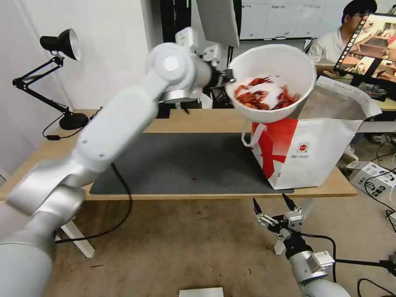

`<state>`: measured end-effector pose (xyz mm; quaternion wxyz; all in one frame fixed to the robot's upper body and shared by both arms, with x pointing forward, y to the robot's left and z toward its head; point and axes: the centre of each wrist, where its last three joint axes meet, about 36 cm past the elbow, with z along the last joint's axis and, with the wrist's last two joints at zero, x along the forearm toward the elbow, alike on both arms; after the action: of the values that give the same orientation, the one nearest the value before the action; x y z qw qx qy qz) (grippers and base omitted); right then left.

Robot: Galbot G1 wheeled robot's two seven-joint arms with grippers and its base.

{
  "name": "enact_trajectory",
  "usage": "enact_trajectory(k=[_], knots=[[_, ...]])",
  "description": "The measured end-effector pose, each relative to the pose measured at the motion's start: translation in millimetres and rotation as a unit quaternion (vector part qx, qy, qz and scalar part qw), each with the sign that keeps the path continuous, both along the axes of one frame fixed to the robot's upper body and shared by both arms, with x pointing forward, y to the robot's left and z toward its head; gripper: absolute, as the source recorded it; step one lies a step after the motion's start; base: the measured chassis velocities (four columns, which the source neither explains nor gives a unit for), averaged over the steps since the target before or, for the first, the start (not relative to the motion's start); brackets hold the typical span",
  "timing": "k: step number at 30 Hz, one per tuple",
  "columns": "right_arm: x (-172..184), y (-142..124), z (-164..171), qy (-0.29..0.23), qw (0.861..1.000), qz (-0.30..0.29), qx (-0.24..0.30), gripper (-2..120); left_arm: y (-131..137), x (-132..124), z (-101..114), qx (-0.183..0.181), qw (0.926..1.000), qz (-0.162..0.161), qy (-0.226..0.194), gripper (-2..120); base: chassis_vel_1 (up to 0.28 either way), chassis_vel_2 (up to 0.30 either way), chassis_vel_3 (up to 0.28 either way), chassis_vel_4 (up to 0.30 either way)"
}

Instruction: Pick up the trash from the table and place it into the takeout bag.

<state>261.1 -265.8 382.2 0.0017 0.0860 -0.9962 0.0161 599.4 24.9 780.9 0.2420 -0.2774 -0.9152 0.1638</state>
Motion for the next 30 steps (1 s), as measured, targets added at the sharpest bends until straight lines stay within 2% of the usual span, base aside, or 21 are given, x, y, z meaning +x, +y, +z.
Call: enact_trajectory(k=[1,2,5,6,8,9,10,13,17,21,30], knots=[[0,0,0,0.0,1.0,0.0,0.0,100,-16,6,0,-0.001,1.0,0.006,0.004,0,0.0,0.0,0.0,0.0],[0,0,0,0.0,1.0,0.0,0.0,100,-16,6,0,-0.001,1.0,0.006,0.004,0,0.0,0.0,0.0,0.0],[0,0,0,0.0,1.0,0.0,0.0,100,-61,16,-7,-0.006,0.9995,0.031,0.001,0,0.0,0.0,0.0,0.0],[0,0,0,0.0,1.0,0.0,0.0,100,-61,16,-7,-0.006,0.9995,0.031,0.001,0,0.0,0.0,0.0,0.0],[0,0,0,0.0,1.0,0.0,0.0,100,-78,16,-12,-0.018,0.9984,0.052,-0.015,0,0.0,0.0,0.0,0.0],[0,0,0,0.0,1.0,0.0,0.0,100,-87,15,-19,-0.026,0.997,0.063,-0.037,0,0.0,0.0,0.0,0.0],[0,0,0,0.0,1.0,0.0,0.0,100,-87,15,-19,-0.026,0.997,0.063,-0.037,0,0.0,0.0,0.0,0.0],[0,0,0,0.0,1.0,0.0,0.0,100,-99,8,-50,-0.012,0.9931,0.068,-0.094,0,0.0,0.0,0.0,0.0],[0,0,0,0.0,1.0,0.0,0.0,100,-101,5,-59,-0.005,0.9915,0.069,-0.11,0,0.0,0.0,0.0,0.0],[0,0,0,0.0,1.0,0.0,0.0,100,-97,-5,-100,0.039,0.9784,0.068,-0.191,0,0.0,0.0,0.0,0.0],[0,0,0,0.0,1.0,0.0,0.0,100,-92,-12,-107,0.04,0.9751,0.066,-0.208,0,0.0,0.0,0.0,0.0]])
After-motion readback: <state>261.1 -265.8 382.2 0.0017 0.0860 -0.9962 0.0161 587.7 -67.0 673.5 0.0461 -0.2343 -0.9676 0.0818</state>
